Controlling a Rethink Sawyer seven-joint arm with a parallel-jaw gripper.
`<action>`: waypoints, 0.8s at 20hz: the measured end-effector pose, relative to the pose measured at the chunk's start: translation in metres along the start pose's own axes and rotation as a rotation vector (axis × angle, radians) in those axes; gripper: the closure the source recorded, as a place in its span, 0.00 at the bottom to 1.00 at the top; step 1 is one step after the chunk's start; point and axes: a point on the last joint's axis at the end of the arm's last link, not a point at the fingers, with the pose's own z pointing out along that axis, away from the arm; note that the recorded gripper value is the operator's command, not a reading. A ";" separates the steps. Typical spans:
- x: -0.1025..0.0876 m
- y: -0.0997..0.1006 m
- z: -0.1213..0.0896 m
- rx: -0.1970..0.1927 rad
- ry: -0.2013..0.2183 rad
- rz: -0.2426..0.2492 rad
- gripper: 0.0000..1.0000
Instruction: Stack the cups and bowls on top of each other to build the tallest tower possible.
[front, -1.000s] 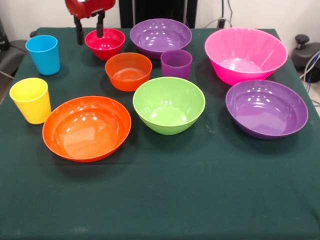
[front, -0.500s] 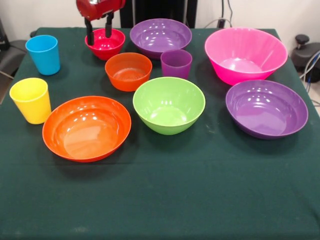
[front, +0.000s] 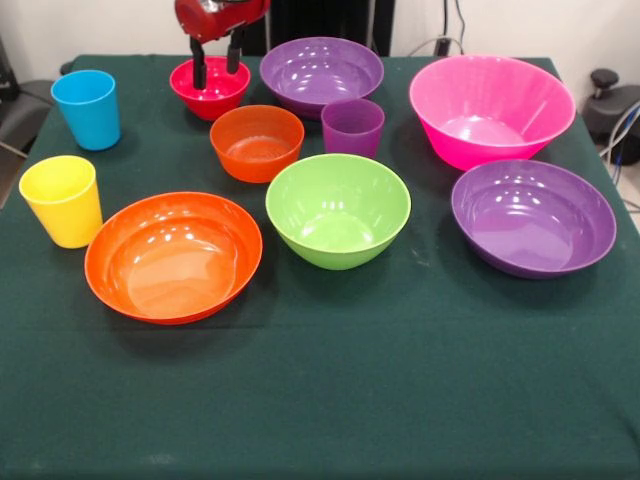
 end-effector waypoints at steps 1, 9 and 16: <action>0.000 0.001 0.001 -0.002 0.000 0.008 0.00; 0.008 0.010 0.018 -0.034 -0.019 0.111 0.00; 0.011 0.010 0.026 -0.060 -0.035 0.126 0.00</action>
